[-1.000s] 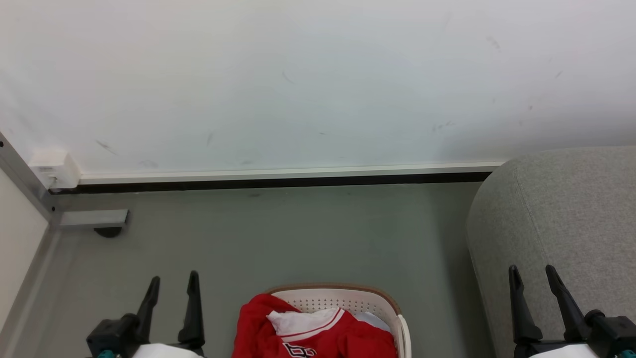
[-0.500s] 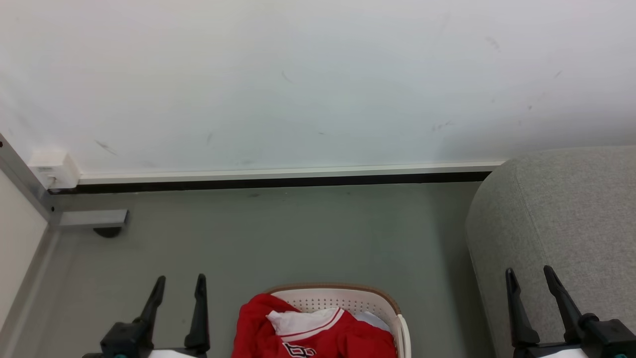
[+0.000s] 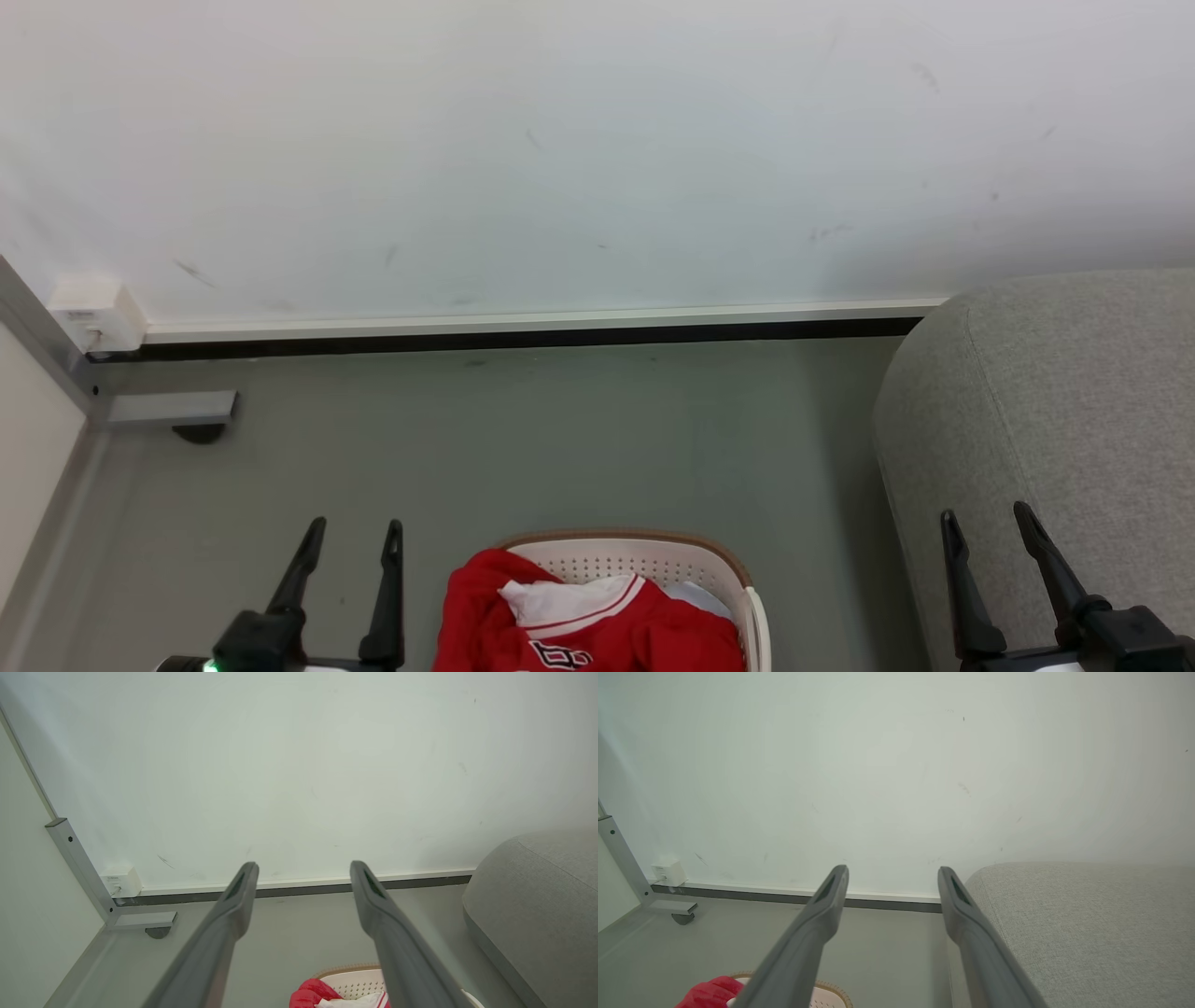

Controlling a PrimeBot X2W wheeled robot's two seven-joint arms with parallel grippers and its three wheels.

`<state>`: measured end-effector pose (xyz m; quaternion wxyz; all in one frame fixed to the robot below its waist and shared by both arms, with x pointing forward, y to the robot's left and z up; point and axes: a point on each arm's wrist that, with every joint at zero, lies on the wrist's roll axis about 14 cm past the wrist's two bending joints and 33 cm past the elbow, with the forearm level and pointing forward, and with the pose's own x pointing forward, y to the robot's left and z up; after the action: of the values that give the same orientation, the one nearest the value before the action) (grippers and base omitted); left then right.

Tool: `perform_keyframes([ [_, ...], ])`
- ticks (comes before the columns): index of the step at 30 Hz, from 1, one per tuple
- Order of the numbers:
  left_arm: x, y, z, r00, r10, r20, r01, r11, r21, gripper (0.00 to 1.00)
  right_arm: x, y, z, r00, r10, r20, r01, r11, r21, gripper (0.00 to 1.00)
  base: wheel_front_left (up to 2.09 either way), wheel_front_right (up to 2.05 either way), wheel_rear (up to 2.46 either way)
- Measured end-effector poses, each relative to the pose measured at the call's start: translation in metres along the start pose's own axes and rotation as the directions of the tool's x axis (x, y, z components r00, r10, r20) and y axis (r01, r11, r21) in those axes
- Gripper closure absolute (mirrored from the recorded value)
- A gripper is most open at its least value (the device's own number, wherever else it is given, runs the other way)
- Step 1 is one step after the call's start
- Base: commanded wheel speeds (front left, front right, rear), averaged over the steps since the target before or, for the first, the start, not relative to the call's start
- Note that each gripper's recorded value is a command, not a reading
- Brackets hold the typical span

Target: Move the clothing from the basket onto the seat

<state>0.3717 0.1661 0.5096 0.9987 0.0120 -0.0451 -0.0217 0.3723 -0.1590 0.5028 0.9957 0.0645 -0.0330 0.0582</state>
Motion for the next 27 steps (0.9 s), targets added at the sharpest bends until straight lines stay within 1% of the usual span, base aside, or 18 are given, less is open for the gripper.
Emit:
perform_keyframes([
  [10,0.003,-0.006,-0.006,0.999,-0.028,-0.016,0.028,1.0,0.007,0.0,-0.004,-0.005,-0.003,1.0,-0.017,-0.006,0.017,1.0,-0.003,0.0,0.0,0.0,0.0],
  [17,0.015,-0.023,-0.018,0.995,-0.085,-0.044,0.085,0.996,-0.001,0.0,-0.004,-0.015,-0.002,0.999,-0.047,-0.004,0.047,0.999,0.003,0.0,0.0,0.0,0.0],
  [23,0.034,-0.051,-0.034,0.98,-0.185,-0.08,0.185,0.983,-0.011,0.0,-0.002,-0.028,0.003,0.996,-0.087,0.011,0.087,0.996,0.012,0.0,0.0,0.0,0.0],
  [25,0.037,-0.064,-0.051,0.963,-0.237,-0.127,0.238,0.971,-0.013,0.0,-0.002,-0.035,0.005,0.994,-0.106,0.016,0.106,0.994,0.013,0.0,0.0,0.0,0.0],
  [27,0.037,-0.078,-0.072,0.936,-0.298,-0.189,0.301,0.953,-0.012,0.0,-0.003,-0.041,0.006,0.992,-0.125,0.019,0.125,0.992,0.019,0.0,0.0,0.0,0.0],
])
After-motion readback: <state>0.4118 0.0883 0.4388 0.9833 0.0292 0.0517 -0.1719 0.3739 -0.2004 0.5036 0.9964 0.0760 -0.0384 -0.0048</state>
